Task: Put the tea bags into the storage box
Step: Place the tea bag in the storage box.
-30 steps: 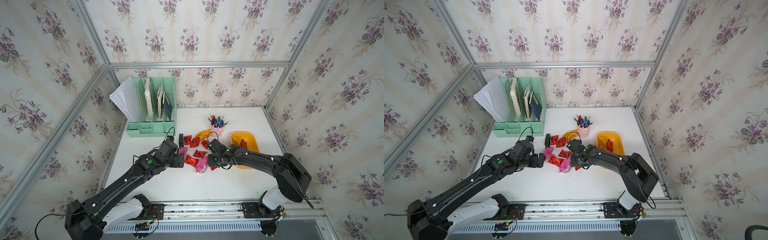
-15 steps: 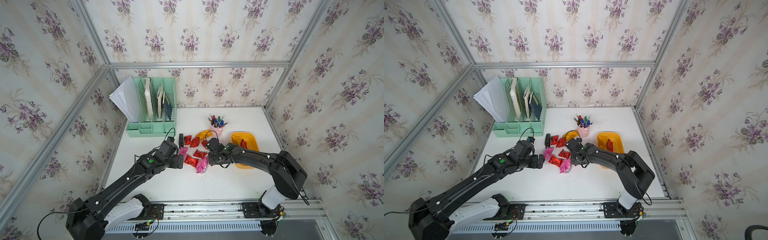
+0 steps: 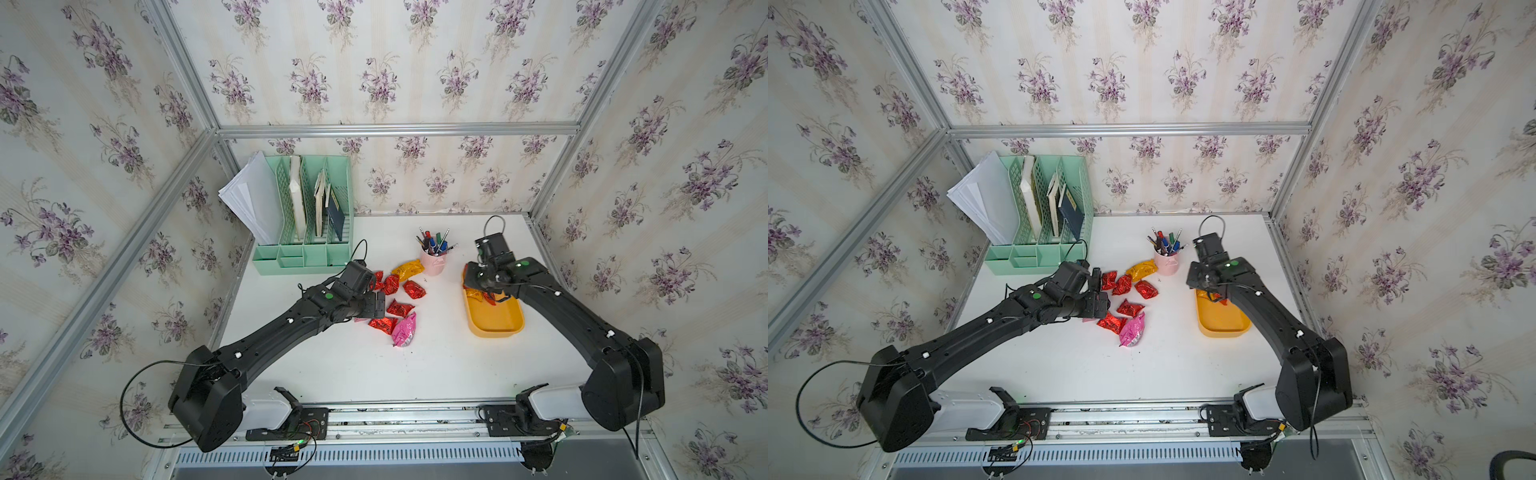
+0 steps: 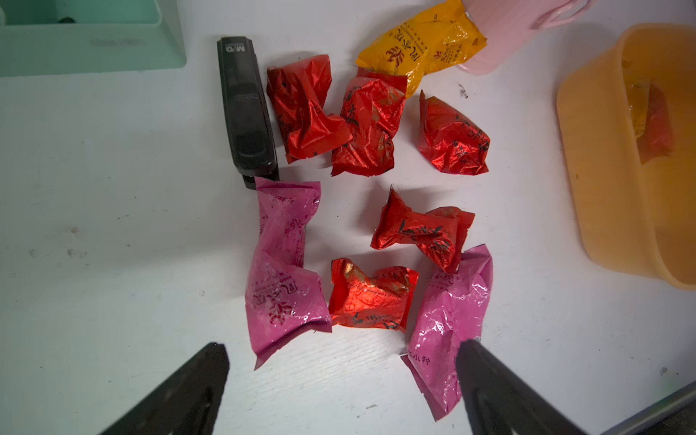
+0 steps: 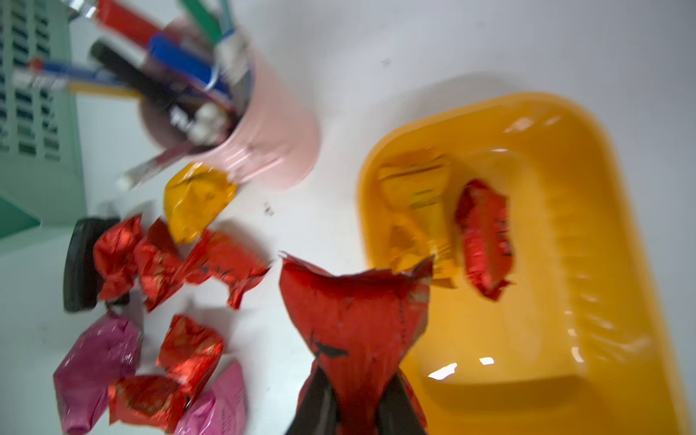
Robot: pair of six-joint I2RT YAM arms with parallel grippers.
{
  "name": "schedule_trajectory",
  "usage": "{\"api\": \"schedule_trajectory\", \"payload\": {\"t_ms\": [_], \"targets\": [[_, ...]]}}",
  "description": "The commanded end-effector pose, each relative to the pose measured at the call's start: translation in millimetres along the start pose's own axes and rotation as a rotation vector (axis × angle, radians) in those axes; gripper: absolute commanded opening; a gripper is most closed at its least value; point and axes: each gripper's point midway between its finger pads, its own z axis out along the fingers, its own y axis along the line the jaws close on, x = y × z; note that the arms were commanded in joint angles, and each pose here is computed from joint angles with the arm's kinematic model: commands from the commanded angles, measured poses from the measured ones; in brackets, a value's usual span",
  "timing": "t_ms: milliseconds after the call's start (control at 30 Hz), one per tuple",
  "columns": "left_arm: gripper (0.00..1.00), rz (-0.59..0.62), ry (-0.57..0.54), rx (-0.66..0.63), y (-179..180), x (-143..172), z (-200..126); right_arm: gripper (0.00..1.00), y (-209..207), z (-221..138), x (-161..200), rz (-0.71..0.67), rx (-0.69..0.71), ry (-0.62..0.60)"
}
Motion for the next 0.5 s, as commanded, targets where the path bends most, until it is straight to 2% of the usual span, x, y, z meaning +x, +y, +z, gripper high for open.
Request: {"api": "schedule_trajectory", "payload": {"t_ms": [0, 133, 300, 467], "targets": [[0.99, -0.078, 0.016, 0.032, -5.1, 5.2, 3.1, 0.17, -37.4, 4.4, -12.9, -0.003, 0.009, 0.041], [0.99, -0.106, 0.024, 0.015, -0.2, 11.5, 4.0, 0.14, -74.7, 29.6, -28.1, 0.055, 0.062, 0.081], [0.99, -0.115, 0.012, -0.065, 13.1, 15.3, -3.5, 0.13, -88.4, 58.2, -23.9, 0.037, 0.129, 0.134], [0.99, -0.165, -0.024, -0.083, 18.9, 18.4, -14.5, 0.14, -93.5, 71.5, -19.5, 0.026, 0.147, 0.144]]}}
